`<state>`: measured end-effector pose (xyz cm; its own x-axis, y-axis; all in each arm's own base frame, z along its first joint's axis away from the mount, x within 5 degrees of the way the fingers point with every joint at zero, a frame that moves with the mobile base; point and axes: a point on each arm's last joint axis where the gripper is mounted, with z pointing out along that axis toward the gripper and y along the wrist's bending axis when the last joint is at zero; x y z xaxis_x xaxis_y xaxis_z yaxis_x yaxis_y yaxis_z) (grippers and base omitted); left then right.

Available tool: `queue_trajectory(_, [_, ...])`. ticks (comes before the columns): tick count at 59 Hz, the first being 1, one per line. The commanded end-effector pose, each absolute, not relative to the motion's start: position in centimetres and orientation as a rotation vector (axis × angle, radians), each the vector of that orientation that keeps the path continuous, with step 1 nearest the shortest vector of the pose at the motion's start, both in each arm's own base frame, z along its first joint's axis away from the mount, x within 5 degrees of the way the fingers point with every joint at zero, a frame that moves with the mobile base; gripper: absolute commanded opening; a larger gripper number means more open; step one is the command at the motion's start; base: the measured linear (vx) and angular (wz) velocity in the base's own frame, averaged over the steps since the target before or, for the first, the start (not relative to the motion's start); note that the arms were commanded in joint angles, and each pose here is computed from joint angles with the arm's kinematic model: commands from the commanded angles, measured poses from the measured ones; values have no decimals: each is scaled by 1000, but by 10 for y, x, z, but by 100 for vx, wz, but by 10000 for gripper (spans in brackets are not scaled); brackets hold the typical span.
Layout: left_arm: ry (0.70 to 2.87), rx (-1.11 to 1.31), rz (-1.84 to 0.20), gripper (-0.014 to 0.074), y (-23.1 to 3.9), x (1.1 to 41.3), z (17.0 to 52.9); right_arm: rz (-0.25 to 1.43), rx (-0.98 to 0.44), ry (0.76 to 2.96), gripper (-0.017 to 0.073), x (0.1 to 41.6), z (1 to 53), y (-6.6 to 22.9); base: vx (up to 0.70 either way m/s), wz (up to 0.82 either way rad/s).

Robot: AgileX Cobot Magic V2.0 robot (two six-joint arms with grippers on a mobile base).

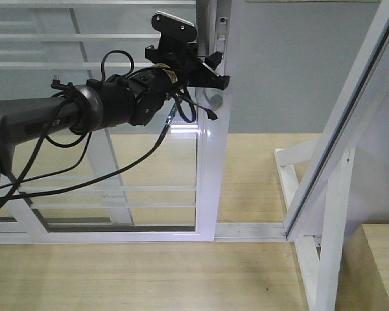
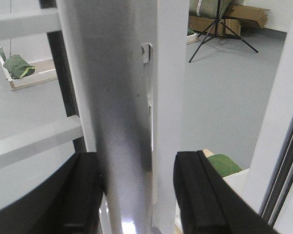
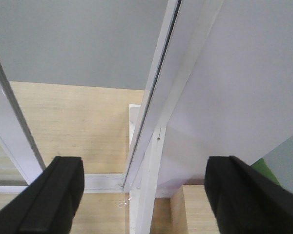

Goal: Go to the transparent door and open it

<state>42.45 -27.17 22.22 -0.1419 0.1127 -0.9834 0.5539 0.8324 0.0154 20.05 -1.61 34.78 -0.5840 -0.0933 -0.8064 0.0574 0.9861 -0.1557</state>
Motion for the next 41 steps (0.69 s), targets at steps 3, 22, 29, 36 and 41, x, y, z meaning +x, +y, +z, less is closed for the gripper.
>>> queue_trajectory(3, [1524, 487, -460, 436, -282, 426, 265, -203, -31, 2099, 564, 209, 359, -17, 0, 0])
queue_trajectory(22, [1527, 457, -471, 306, -289, 439, 256, -199, -31, 2112, 564, 212, 356, -17, 0, 0])
queue_trajectory(29, [1558, 387, -489, 158, -283, 443, 255, -199, -31, 2113, 564, 212, 356, -17, 0, 0])
queue_trajectory(36, [1548, 387, -481, 30, -281, 445, 255, -200, -31, 2113, 564, 212, 356, -17, 0, 0])
queue_trajectory(41, [1543, 399, -462, -9, -279, 446, 255, -200, -31, 2113, 564, 212, 356, -17, 0, 0])
